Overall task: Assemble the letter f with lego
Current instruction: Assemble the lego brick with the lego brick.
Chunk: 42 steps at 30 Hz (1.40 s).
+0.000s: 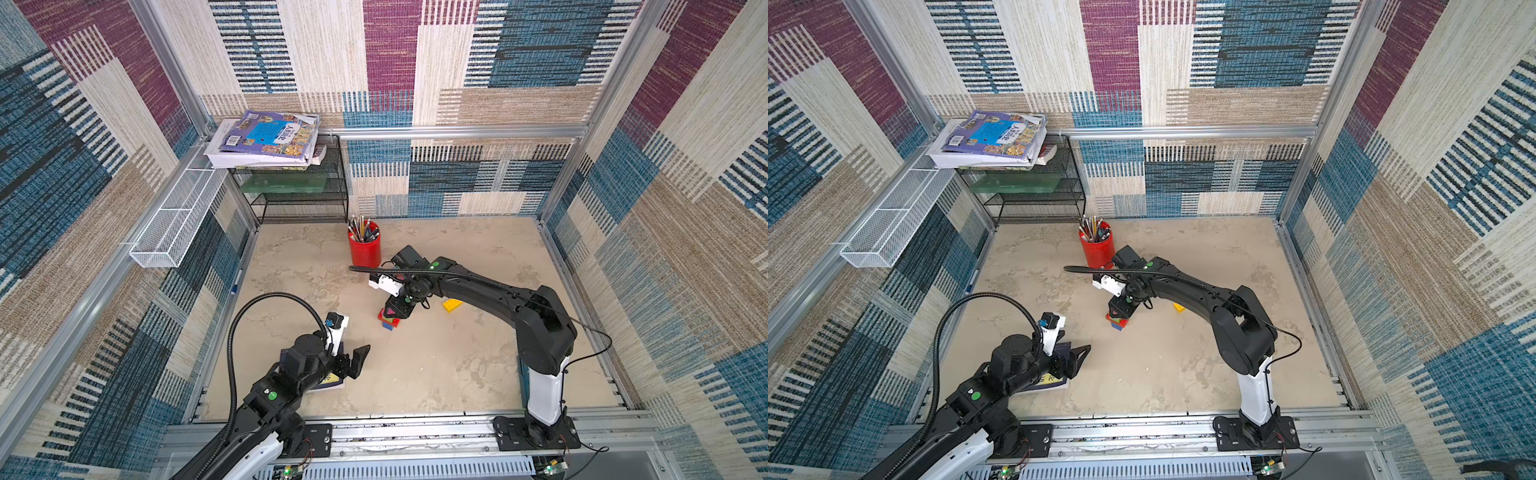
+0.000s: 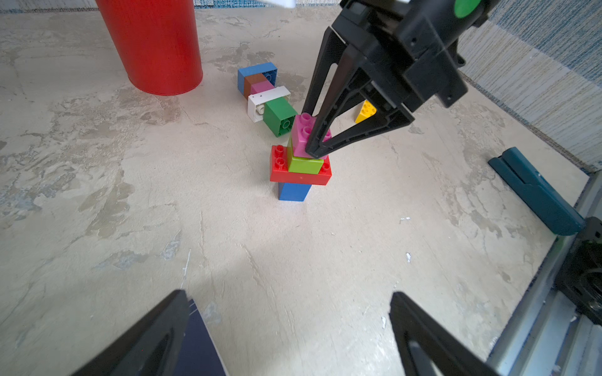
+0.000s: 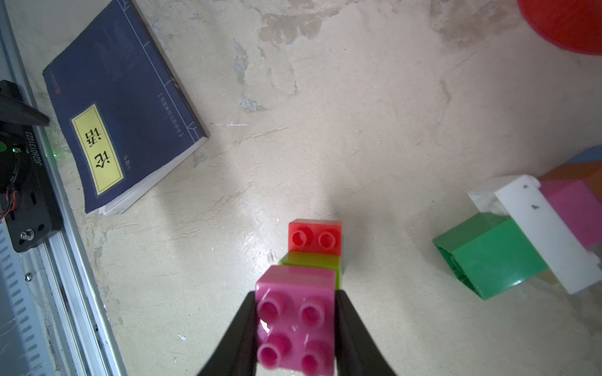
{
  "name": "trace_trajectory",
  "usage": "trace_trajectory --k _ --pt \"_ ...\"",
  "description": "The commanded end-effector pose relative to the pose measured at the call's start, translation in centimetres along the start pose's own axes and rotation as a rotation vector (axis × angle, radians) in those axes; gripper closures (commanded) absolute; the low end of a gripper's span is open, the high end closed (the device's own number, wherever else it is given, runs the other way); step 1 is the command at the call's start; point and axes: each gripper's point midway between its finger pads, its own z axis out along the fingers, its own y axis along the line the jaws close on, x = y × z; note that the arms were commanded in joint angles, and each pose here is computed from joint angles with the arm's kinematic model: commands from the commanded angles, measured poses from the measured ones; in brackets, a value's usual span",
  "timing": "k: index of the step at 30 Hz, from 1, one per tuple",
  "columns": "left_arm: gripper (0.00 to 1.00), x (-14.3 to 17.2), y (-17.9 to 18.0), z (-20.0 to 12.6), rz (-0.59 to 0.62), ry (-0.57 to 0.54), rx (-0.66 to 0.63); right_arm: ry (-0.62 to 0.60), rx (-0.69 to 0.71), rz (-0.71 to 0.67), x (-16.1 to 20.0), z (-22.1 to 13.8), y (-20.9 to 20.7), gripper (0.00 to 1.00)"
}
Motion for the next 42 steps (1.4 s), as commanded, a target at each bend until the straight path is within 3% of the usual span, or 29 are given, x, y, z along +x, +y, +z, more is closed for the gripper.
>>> trace_trajectory --k 1,10,21,42 --pt "0.01 -0.4 0.0 0.0 0.001 -0.015 -0.002 0.200 0.034 0.069 5.0 0.4 0.2 0.77" --pt "0.01 -0.4 0.0 0.0 0.001 -0.015 0.001 0.126 0.092 0.038 3.1 -0.8 0.1 0.77" --pt "0.01 -0.4 0.0 0.0 0.002 -0.015 0.000 0.140 0.076 0.068 3.4 0.3 0.1 0.77" --pt "0.01 -0.4 0.0 0.0 0.002 -0.017 -0.001 0.314 0.104 0.070 7.3 3.0 0.2 0.78"
